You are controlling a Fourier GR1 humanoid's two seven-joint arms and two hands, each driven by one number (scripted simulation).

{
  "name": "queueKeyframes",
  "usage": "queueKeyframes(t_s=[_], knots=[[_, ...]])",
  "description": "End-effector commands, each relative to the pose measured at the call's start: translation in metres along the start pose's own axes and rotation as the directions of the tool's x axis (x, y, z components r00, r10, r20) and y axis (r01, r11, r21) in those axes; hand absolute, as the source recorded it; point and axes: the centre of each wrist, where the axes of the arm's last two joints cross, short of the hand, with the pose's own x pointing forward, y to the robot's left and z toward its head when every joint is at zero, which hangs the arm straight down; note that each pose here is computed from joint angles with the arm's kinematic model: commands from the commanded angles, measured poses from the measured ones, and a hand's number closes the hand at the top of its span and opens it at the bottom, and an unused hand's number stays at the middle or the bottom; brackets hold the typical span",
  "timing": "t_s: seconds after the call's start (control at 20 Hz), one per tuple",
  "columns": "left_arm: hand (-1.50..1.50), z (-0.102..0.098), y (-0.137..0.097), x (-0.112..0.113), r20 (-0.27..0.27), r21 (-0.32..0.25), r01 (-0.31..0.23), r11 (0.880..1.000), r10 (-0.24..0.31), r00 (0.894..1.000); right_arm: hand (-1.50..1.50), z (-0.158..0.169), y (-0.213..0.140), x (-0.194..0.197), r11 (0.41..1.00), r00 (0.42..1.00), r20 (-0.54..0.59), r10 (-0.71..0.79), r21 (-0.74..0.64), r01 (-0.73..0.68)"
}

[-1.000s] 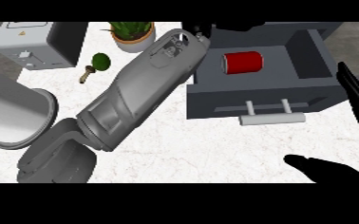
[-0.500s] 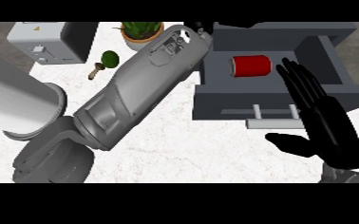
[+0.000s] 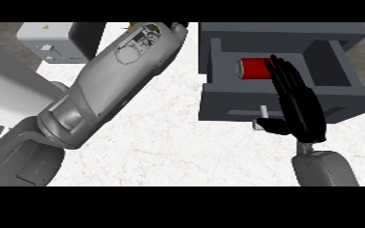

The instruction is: Pick up the can, place it into the drawer and close the drawer

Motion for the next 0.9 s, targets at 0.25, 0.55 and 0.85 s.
queueKeyframes(t_s=[0.25,0.55,0.85], knots=[[-1.5,0.002,0.04,0.001,-0.003,-0.017,0.022,1.0,-0.022,1.0,-1.5,-0.031,0.048,-0.023,0.997,0.996,-0.051,0.076,0.004,-0.076],[-1.5,0.005,0.061,0.011,-0.002,-0.028,0.012,1.0,-0.012,1.0,-1.5,-0.046,0.061,-0.04,0.988,0.986,-0.07,0.151,0.001,-0.151],[-1.5,0.011,0.081,0.006,-0.042,0.003,0.016,1.0,-0.016,0.999,-1.5,-0.065,0.07,-0.04,0.981,0.987,-0.083,0.141,-0.121,-0.15]])
